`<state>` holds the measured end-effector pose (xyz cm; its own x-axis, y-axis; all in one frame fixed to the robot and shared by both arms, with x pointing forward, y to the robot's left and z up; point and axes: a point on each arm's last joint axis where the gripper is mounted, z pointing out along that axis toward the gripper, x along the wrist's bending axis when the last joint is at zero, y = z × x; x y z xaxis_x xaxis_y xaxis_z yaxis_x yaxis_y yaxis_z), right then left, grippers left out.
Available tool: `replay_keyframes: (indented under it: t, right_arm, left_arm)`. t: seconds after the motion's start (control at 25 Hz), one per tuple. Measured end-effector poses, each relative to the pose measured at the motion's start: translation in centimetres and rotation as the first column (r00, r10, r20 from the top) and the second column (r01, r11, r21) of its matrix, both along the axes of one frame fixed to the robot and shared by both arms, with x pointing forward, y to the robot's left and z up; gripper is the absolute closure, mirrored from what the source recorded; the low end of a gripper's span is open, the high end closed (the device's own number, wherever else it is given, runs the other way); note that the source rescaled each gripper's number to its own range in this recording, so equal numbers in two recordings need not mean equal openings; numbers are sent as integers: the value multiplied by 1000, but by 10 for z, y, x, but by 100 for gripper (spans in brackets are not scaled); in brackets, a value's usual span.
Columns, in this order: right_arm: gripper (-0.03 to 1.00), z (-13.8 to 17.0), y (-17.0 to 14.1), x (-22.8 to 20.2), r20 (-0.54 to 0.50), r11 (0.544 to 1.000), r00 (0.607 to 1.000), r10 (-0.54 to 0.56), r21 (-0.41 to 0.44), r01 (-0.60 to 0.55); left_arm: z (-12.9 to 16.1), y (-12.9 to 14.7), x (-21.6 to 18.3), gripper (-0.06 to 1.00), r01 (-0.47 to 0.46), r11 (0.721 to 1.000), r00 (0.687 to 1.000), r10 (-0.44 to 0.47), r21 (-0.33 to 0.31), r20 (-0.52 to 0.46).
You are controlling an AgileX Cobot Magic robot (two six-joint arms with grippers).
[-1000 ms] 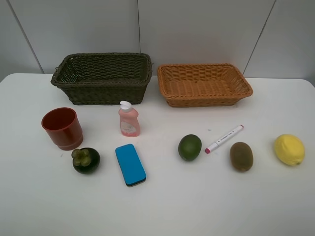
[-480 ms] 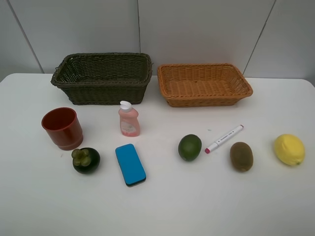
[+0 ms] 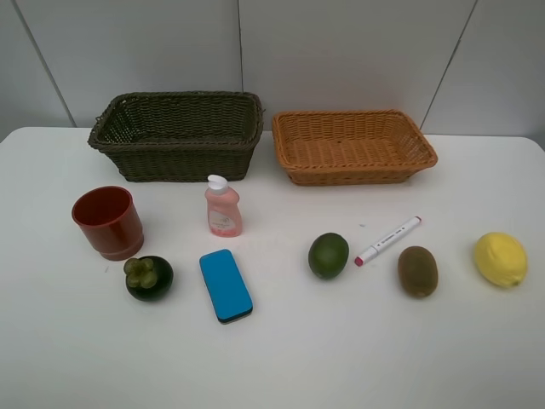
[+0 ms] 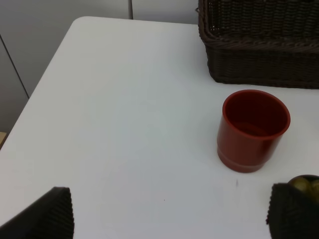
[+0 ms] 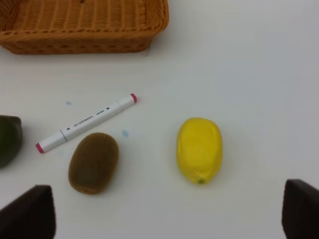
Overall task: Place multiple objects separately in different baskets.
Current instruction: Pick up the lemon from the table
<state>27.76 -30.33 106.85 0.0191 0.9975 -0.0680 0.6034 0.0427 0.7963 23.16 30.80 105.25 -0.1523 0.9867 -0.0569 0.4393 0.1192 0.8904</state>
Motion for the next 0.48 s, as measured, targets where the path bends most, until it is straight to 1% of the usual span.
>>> replay_keyframes:
  t: [0.08,0.2,0.32,0.48]
  right_arm:
    - [-3,6,0,16,-32,1000,999,-11,16,11]
    - [-3,11,0,44,-126,1000,992,-13,21,16]
    - [-3,4,-1,78,-272,1000,962,-14,23,21]
    - [-3,-14,0,119,-413,999,911,-16,36,35]
  left_arm:
    - [0,0,0,-5,0,1000,1000,0,0,0]
    - [0,0,0,-5,0,1000,1000,0,0,0]
    - [0,0,0,-5,0,1000,1000,0,0,0]
    - [0,0,0,-5,0,1000,1000,0,0,0]
